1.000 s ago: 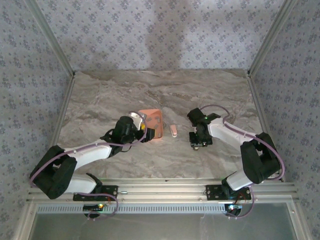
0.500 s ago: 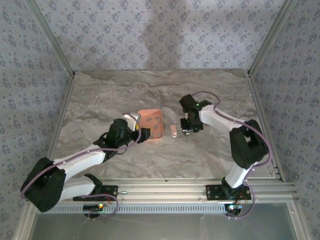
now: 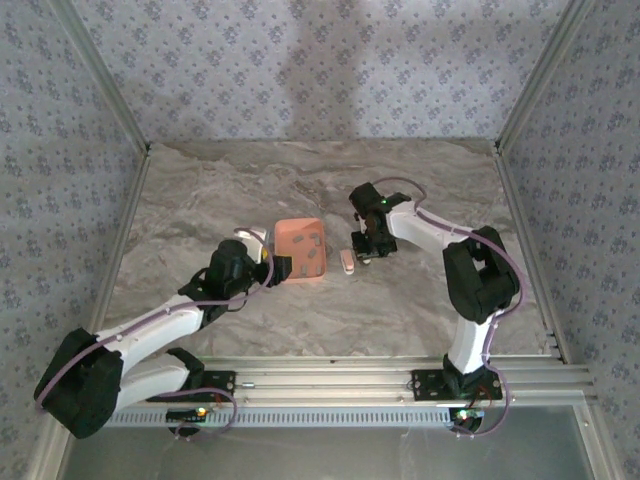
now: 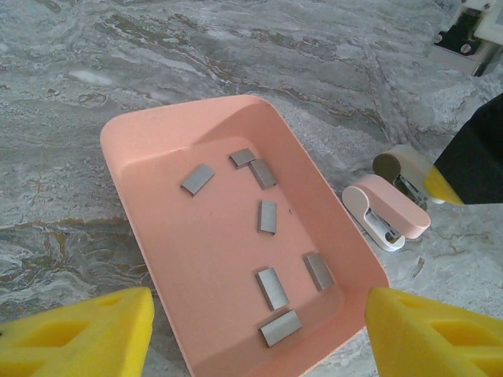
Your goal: Load the staples into the stapler
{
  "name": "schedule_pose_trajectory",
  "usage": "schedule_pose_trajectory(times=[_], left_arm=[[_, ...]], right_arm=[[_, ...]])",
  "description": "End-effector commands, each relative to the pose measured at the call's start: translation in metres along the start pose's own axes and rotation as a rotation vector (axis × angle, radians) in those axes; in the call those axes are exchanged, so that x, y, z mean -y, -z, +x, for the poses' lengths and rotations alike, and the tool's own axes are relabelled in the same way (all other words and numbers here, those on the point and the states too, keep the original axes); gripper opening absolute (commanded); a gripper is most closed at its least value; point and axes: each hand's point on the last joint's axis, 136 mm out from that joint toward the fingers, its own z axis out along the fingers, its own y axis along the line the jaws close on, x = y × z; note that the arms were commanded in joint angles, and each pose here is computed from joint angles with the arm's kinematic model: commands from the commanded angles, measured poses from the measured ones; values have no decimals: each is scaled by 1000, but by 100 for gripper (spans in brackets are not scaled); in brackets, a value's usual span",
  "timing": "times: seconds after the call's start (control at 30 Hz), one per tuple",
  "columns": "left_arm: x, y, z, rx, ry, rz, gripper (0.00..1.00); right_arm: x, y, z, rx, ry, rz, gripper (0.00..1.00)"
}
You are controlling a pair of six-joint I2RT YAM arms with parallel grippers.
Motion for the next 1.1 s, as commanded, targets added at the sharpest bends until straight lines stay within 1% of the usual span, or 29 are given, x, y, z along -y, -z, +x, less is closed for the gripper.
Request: schedule_pose_trajectory(times=[0.0,0.13,0.3,0.37,0.4,0.5,0.53,0.57,0.67,0.73,0.77,0.83,0.93,0.97,1.03,1.07], left_arm=[[-4,2,-2,12,-11,-17,72],[-3,3,-4,19,-11,-10,72],[-6,7,-13,37,-16,-23,73],[-13,14,-23,68,-23,-56,75],[-18,18,-28,84,-24,-75,76],[-39,35,-45,131,-28,-177,82],[-50,43,-51,155,-25,-228,86],[-60,51,-57,180,-22,-275,89],[-90,78,-69,274,3,-428,99],[-116,99,-70,335,41,-567,99],[-129,109,-69,367,60,-631,99],[-148,120,-62,399,65,-715,99],[-169,125,-48,409,48,-781,98],[-175,128,-46,401,72,-802,99],[-178,128,-50,412,32,-798,99],[-180,127,-51,419,-10,-805,99]], right_arm=[[-3,3,-1,-10,16,-4,36],[0,18,-1,22,16,7,44],[22,46,-4,136,-22,44,50],[41,61,-8,224,-61,68,54],[50,63,-6,253,-69,76,56],[75,82,-16,421,-95,81,63],[84,89,-20,486,-100,82,70],[94,95,-23,548,-109,92,100],[125,110,-29,720,-149,146,100],[143,116,-30,797,-172,183,100],[151,115,-27,818,-179,195,100],[165,111,-24,841,-168,229,100],[180,100,-18,863,-160,274,100],[184,96,-16,874,-154,285,100],[191,91,-14,909,-151,303,100],[195,87,-12,922,-159,308,100]])
